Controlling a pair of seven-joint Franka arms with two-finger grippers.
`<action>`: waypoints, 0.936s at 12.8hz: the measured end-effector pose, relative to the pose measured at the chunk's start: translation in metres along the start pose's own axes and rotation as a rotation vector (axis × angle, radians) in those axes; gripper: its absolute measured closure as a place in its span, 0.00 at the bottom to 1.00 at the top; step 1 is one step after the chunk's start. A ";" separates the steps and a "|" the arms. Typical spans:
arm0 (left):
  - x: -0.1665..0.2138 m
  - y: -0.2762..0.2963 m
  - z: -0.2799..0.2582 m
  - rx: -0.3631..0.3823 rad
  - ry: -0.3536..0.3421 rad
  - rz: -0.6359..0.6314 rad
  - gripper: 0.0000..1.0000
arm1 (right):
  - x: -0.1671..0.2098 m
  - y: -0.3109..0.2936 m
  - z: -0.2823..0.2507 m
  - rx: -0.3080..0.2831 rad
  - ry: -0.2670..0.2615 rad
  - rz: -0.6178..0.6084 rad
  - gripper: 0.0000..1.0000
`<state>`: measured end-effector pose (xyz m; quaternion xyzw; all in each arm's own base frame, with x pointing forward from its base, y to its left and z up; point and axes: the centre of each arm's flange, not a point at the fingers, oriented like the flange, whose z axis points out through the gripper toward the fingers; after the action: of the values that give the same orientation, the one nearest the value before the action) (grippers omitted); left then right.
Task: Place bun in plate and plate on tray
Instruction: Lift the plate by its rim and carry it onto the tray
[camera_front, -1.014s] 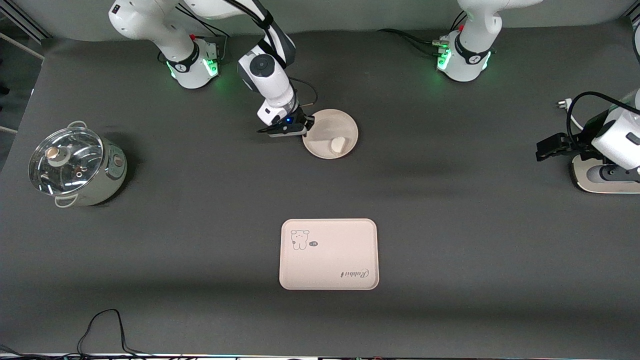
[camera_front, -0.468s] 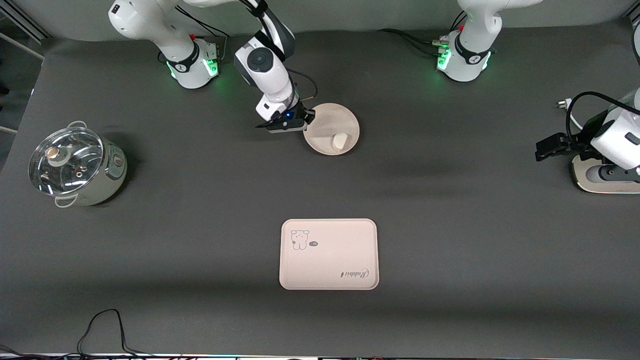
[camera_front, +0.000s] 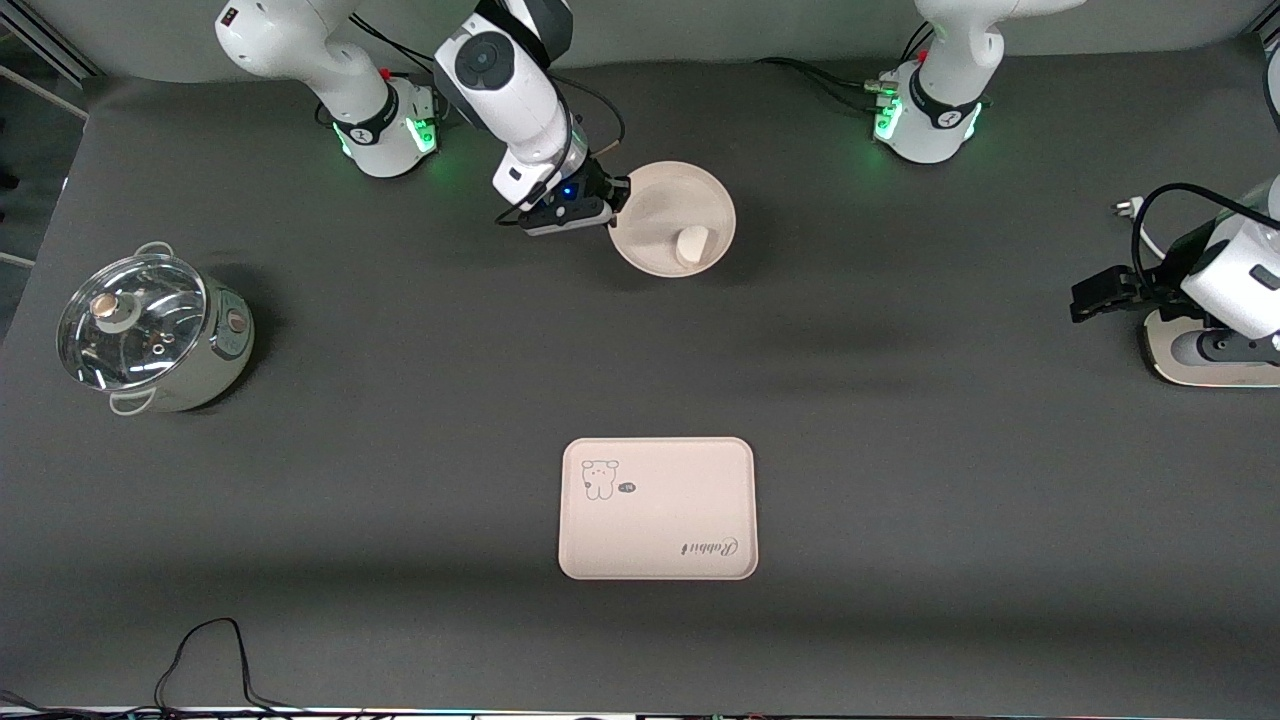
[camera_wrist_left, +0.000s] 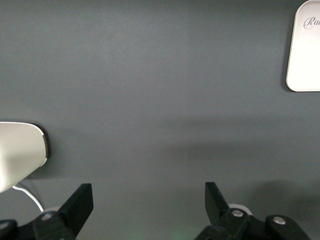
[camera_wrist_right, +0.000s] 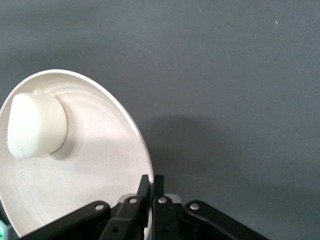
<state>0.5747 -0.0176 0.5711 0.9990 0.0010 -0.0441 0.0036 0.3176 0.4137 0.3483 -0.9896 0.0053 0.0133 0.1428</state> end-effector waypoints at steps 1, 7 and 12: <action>0.000 0.000 0.000 0.000 0.000 0.000 0.00 | 0.011 0.001 -0.003 0.006 0.009 -0.010 0.96; 0.000 0.000 0.000 0.000 0.000 0.000 0.00 | 0.177 0.009 -0.014 0.059 0.138 0.021 0.96; 0.000 0.001 0.000 0.000 0.000 0.001 0.00 | 0.303 0.000 -0.004 0.090 0.168 0.072 0.96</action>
<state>0.5747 -0.0182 0.5710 0.9990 0.0005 -0.0442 0.0038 0.6203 0.4107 0.3442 -0.9790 0.0536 -0.0649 0.1855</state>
